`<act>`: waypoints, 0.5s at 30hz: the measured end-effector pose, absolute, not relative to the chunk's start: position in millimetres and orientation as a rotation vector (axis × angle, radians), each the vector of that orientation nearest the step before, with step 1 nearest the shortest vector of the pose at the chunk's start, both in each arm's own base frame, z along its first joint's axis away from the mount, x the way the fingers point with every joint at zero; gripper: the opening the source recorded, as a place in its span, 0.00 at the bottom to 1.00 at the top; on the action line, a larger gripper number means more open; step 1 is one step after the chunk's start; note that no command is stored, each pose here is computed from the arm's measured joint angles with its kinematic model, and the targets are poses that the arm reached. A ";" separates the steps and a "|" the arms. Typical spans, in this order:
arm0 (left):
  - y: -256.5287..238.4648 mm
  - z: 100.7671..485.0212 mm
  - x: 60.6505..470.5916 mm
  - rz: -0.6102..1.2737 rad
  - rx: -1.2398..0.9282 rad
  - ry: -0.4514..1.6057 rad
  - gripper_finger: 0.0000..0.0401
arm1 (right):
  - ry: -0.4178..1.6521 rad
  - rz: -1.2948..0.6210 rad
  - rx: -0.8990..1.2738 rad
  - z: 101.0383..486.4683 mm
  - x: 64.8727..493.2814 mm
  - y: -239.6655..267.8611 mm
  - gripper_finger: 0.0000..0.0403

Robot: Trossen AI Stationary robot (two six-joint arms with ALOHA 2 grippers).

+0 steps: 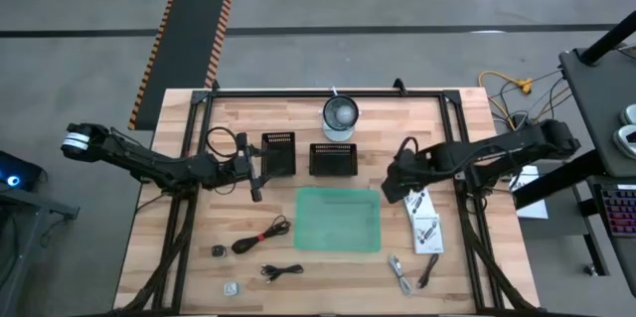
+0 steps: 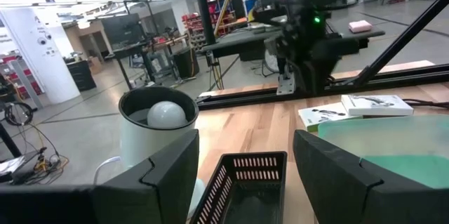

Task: Pick and place items into bin
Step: Put the top white box into the right black bin

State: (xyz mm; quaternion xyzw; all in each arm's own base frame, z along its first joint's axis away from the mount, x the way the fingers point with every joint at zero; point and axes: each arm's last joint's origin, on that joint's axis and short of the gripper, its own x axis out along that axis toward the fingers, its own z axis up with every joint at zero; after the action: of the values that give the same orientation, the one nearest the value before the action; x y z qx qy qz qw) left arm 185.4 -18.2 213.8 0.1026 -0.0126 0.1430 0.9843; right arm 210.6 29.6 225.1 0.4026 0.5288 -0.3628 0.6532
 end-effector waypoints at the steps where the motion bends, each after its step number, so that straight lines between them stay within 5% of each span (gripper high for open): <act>1: -18.2 213.6 185.4 0.287 0.207 -0.023 0.54 | 1.213 -0.834 0.910 221.6 212.1 32.0 0.40; 15: -18.3 213.0 185.5 0.287 0.208 -0.018 0.54 | 1.411 -0.934 0.873 172.7 223.5 48.0 0.39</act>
State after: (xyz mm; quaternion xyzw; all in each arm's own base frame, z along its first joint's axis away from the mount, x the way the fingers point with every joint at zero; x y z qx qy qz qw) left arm 185.5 -18.3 213.0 0.1035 -0.0091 0.1426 0.9843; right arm 223.5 48.0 172.7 0.3736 0.6036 -0.3994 0.5801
